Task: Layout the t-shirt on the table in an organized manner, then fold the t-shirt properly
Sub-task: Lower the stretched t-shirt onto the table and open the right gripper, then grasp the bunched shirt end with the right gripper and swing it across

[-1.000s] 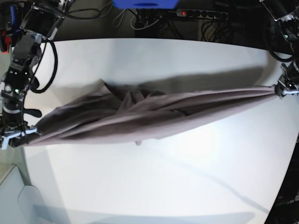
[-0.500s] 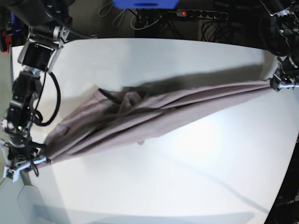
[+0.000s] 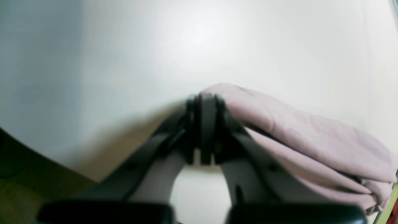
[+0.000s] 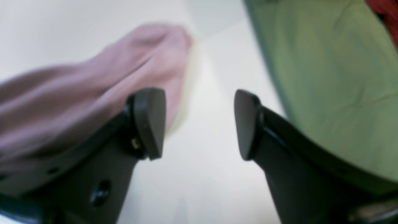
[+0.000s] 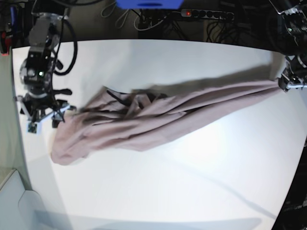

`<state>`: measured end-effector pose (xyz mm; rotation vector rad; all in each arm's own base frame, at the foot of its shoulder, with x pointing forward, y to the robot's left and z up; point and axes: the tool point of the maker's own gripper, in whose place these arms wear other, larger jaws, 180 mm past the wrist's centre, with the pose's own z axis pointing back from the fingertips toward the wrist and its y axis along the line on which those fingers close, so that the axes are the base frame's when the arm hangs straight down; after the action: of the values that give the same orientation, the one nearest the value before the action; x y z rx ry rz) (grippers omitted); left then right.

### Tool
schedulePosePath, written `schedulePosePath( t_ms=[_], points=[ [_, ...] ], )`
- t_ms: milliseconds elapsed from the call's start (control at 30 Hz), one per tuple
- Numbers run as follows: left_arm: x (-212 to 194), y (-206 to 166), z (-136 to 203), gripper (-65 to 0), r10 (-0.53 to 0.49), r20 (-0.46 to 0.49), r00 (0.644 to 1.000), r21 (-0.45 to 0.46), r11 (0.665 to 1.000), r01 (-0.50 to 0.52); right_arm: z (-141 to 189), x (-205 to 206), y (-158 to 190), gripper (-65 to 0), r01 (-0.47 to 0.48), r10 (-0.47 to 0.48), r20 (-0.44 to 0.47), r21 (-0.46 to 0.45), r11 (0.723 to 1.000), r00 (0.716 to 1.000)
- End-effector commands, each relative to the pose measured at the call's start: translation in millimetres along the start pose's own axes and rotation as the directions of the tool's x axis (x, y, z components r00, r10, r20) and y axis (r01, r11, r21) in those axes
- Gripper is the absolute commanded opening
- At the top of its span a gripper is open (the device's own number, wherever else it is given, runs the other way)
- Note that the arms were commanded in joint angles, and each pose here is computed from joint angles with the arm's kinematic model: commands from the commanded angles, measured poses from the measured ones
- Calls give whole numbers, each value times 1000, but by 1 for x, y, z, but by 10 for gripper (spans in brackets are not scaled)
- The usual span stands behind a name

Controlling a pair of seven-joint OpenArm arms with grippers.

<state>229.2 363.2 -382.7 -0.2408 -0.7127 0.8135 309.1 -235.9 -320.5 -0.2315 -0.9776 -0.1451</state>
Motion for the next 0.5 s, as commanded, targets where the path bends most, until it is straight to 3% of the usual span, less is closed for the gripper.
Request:
schedulePosePath(
  t_ms=[0, 300, 467],
  points=[
    [17, -7, 5, -647, -7, 42, 999, -18, 1000, 8, 5, 7, 11, -295, 2, -2, 34, 27, 1000, 999],
    [23, -16, 3, -647, -9, 56, 998, -36, 999, 11, 6, -56, 92, -297, 25, 2, -134, 197, 980, 991],
    [24, -16, 3, -647, -6, 57, 998, -39, 999, 8, 10, -71, 120, -298, 2, 43, -165, 263, 965, 985]
  ],
)
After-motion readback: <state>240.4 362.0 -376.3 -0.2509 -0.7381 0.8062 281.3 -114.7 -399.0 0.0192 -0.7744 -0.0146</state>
